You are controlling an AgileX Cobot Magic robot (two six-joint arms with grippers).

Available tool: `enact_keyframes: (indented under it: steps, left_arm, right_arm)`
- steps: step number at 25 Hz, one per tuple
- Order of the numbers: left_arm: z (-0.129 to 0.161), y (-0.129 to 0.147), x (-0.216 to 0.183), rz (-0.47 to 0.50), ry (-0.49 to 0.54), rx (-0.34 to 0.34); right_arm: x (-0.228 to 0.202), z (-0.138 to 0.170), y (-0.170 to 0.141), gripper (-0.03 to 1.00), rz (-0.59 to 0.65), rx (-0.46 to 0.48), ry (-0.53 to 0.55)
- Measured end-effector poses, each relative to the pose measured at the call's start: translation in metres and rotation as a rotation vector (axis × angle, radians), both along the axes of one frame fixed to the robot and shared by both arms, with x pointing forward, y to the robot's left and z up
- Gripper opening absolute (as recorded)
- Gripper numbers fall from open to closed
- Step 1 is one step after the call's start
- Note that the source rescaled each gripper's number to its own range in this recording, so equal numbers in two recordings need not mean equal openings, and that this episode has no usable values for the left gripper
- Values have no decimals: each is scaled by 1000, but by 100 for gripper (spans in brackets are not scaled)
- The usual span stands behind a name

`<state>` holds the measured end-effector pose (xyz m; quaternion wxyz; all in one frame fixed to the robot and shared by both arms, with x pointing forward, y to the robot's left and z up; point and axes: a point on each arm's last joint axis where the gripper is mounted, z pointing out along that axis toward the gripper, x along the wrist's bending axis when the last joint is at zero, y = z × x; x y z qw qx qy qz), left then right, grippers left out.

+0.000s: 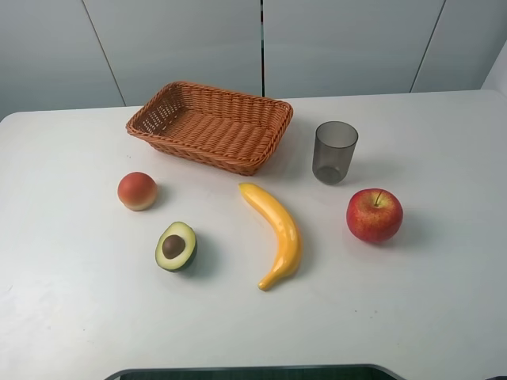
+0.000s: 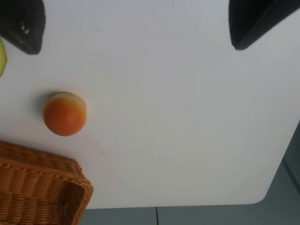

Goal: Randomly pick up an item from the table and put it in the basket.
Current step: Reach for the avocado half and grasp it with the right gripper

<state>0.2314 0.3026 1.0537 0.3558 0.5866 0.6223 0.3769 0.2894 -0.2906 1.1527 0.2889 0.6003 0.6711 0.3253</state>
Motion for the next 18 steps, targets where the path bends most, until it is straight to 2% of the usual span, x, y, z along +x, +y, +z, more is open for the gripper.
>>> enact_keyframes:
  steps: [12,15,18]
  left_arm:
    - [0,0,0,0,0,0]
    - [0,0,0,0,0,0]
    - [0,0,0,0,0,0]
  right_arm:
    - [17,6,1,100,1,16,21]
    - [35,4,6,100,5,97,73]
    - [56,-4,14,100,17,186,182]
